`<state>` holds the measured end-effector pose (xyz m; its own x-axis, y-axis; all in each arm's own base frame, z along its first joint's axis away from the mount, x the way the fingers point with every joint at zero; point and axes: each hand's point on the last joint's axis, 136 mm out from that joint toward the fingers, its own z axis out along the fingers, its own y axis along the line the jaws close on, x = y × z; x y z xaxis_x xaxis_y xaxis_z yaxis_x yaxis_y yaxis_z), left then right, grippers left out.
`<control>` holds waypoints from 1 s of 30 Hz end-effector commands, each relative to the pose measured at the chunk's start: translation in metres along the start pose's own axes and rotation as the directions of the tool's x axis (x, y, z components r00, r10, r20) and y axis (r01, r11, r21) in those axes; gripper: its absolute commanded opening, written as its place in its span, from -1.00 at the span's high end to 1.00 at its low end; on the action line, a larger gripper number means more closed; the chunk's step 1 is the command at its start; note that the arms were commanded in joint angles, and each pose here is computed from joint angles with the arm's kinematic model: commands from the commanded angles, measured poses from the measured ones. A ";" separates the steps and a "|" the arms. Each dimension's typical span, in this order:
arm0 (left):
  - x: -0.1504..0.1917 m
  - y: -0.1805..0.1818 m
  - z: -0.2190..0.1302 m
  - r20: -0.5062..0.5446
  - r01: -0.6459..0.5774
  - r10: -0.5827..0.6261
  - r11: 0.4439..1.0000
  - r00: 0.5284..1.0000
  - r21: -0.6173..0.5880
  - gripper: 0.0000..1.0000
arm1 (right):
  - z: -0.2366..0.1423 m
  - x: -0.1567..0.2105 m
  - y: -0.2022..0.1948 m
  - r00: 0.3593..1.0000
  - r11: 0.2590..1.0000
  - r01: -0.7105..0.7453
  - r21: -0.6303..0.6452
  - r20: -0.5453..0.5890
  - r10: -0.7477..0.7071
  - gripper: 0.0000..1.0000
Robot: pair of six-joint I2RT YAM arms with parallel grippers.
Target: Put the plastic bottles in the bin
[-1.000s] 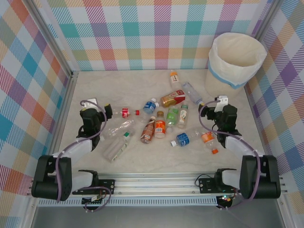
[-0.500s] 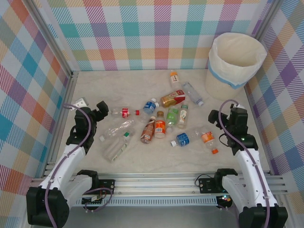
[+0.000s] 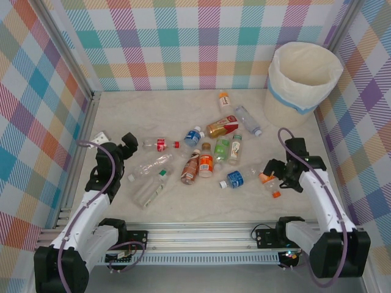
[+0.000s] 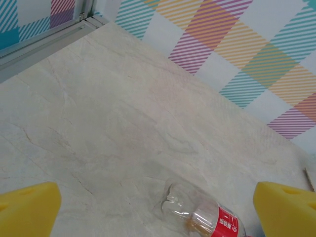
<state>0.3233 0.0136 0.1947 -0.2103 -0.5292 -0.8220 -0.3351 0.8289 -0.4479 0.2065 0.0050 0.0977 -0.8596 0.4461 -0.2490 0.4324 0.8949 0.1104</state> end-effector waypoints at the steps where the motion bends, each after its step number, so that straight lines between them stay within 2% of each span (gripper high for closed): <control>1: -0.007 0.011 -0.005 0.047 0.035 -0.033 0.999 0.998 -0.037 -1.00 | 0.018 0.013 0.012 0.995 0.998 0.056 -0.025 -0.077 -0.058 -0.96; 12: -0.008 0.013 -0.007 0.044 0.038 -0.036 0.999 0.998 -0.037 -1.00 | 0.054 -0.012 0.031 0.989 0.990 0.144 -0.002 -0.039 -0.144 -0.94; 15: -0.007 0.014 -0.008 0.041 0.035 -0.034 0.999 0.999 -0.037 -1.00 | 0.063 -0.011 0.029 0.984 0.988 0.154 0.022 -0.092 -0.151 -0.97; 23: -0.005 0.016 -0.008 0.039 0.049 -0.048 0.998 0.998 -0.040 -1.00 | 0.070 -0.010 0.033 0.982 0.992 0.124 0.025 -0.144 -0.119 -0.98; 30: 0.001 0.020 -0.008 0.027 0.060 -0.059 0.997 0.998 -0.046 -1.00 | 0.070 -0.014 0.034 0.984 0.993 0.111 0.036 -0.147 -0.104 -0.86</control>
<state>0.3138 0.0253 0.1956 -0.1667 -0.5533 -0.8161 -0.3747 0.8011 -0.4667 0.2444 0.0279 0.0307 -0.9373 0.3323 -0.1053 0.3303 0.9432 0.0358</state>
